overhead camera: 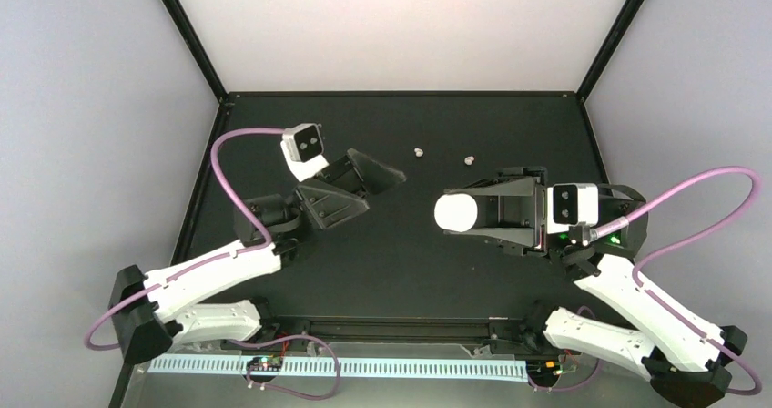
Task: Insert the wireless bluetooth earbuds into the charging case
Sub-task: Pick up the charging case at the center of the board.
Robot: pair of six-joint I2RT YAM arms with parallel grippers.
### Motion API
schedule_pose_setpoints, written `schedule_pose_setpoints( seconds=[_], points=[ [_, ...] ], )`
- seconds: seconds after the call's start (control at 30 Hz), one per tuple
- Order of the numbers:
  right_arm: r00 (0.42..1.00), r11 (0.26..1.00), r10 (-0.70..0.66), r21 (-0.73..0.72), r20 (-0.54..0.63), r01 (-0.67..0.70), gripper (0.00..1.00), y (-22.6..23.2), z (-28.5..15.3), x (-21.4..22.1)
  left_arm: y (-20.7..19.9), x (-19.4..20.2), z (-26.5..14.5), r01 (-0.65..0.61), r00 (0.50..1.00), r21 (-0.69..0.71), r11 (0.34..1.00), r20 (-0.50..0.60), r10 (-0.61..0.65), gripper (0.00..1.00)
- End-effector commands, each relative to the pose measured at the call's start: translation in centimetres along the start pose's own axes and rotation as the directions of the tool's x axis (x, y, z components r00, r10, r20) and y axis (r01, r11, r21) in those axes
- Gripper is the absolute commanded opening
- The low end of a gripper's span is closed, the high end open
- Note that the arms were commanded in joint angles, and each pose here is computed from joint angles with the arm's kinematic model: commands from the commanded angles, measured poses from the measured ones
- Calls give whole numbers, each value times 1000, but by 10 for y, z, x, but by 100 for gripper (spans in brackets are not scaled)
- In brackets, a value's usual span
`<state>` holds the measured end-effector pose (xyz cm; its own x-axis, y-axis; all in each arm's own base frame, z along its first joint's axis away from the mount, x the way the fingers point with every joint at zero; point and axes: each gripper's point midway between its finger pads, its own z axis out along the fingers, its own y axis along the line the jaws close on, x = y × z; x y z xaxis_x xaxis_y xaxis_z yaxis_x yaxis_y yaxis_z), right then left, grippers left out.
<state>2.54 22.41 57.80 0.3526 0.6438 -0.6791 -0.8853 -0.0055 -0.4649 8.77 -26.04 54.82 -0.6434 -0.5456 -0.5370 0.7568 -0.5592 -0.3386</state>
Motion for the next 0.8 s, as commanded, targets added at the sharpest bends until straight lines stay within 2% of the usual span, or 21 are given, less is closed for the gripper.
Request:
schedule_pose_setpoints(
  seconds=[0.0, 0.2, 0.4, 0.77],
  points=[
    [998, 996, -55, -63, 21, 56, 19, 7, 5, -5, -26, -10, 18, 127, 992, 171, 977, -28, -124, 71],
    [994, 994, -108, -28, -14, 108, 19, -5, 9, 6, -14, -5, 30, 256, 966, 177, 950, -81, -245, 63],
    [990, 990, -142, 8, -23, 142, 20, -13, 10, 11, 3, -1, 27, 302, 953, 121, 946, -64, -296, 57],
    [982, 980, -187, 58, -23, 188, 20, -27, 12, 22, 13, 5, 29, 369, 929, 138, 919, -94, -358, 48]
  ],
)
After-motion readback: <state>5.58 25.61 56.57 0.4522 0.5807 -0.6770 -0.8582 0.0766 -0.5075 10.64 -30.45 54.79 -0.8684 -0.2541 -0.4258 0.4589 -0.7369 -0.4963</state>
